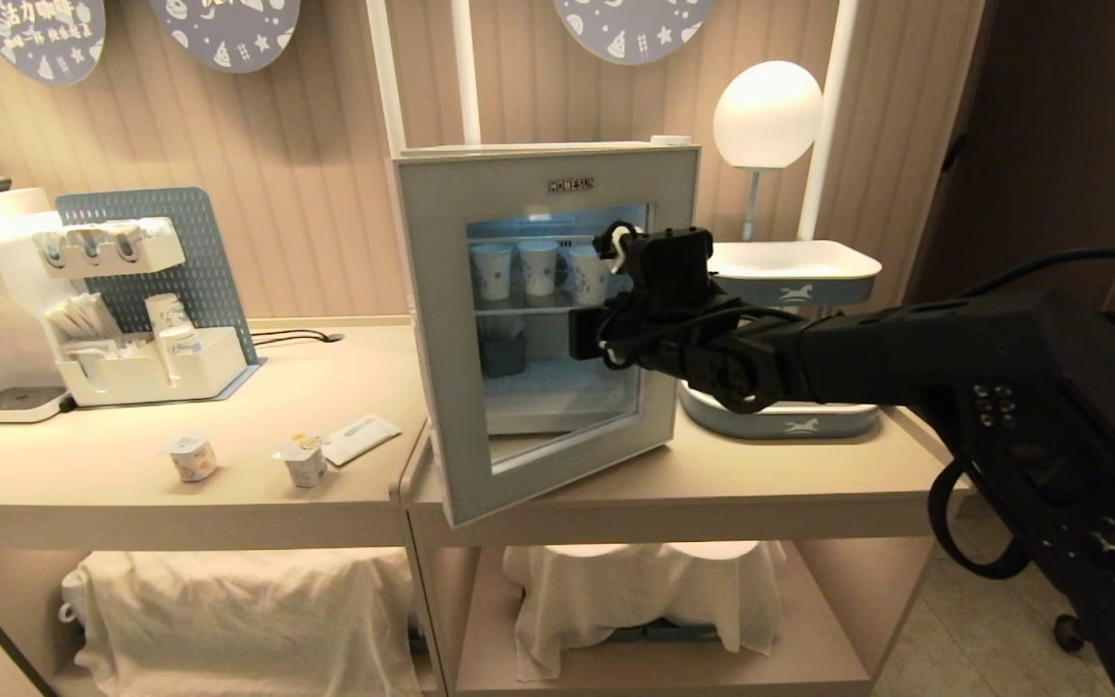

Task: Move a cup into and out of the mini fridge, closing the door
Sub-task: Close the freezer door

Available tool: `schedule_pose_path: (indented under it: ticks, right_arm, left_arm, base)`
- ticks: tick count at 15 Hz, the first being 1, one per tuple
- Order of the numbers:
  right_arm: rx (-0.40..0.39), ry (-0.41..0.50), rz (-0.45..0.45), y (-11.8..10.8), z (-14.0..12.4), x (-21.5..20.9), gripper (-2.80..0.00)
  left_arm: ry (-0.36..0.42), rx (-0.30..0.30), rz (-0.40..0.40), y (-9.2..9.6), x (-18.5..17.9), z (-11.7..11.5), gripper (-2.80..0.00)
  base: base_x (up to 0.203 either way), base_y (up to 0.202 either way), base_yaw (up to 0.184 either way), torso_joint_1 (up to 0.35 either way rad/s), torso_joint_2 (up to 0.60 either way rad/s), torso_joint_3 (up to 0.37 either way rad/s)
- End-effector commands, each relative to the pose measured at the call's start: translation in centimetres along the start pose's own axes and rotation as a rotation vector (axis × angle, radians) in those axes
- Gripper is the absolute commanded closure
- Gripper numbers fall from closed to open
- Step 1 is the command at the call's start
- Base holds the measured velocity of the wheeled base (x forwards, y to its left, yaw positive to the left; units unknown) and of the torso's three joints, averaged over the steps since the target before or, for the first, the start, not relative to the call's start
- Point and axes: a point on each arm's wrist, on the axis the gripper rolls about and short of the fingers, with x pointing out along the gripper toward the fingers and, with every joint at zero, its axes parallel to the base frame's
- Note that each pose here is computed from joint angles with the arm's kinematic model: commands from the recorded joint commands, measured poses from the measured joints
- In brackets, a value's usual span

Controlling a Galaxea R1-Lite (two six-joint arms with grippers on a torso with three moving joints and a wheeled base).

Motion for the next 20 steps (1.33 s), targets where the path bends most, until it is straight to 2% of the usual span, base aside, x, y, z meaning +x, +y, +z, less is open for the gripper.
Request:
schedule_pose_path:
  ticks: [1,3,5,8,11,13,17,20]
  right_arm:
    - [-0.017,0.025,-0.004,0.6,-1.7,1.2,0.00]
    - [-0.020,0.034,-0.015,0.6,-2.7,1.8,0.00]
    - [-0.036,-0.003,-0.012,0.7,-2.8,2.2,0.00]
    - [-0.038,-0.002,-0.017,0.6,-3.0,2.3,0.00]
    - [-0.029,-0.020,-0.078,0.5,-2.0,1.6,0.00]
    - [-0.024,-0.050,-0.132,0.5,-0.2,-0.2,0.00]
    - [-0.008,-0.136,-0.247,0.0,4.7,-9.2,0.00]
    - [0.035,-0.267,-0.392,-1.2,7.8,-20.8,0.00]
  left_arm:
    - [0.038,-0.001,0.005,0.1,0.0,-1.1,0.00]
    - [0.036,-0.001,0.006,0.1,0.0,-1.1,0.00]
    - [0.037,-0.001,0.004,0.1,0.0,-1.1,0.00]
    - [0.036,-0.001,0.004,0.1,0.0,-1.1,0.00]
    - [0.036,-0.001,0.004,0.1,0.0,-1.1,0.00]
    - [0.036,-0.001,0.004,0.1,0.0,-1.1,0.00]
    - [0.036,-0.001,0.004,0.1,0.0,-1.1,0.00]
    - [0.038,-0.001,0.004,0.1,0.0,-1.1,0.00]
  base:
    - [0.000,0.000,0.000,0.000,0.00,0.000]
    - [0.000,0.000,0.000,0.000,0.00,0.000]
    - [0.000,0.000,0.000,0.000,0.00,0.000]
    - [0.000,0.000,0.000,0.000,0.00,0.000]
    - [0.000,0.000,0.000,0.000,0.00,0.000]
    - [0.000,0.000,0.000,0.000,0.00,0.000]
    - [0.000,0.000,0.000,0.000,0.00,0.000]
    - [0.000,0.000,0.000,0.000,0.00,0.000]
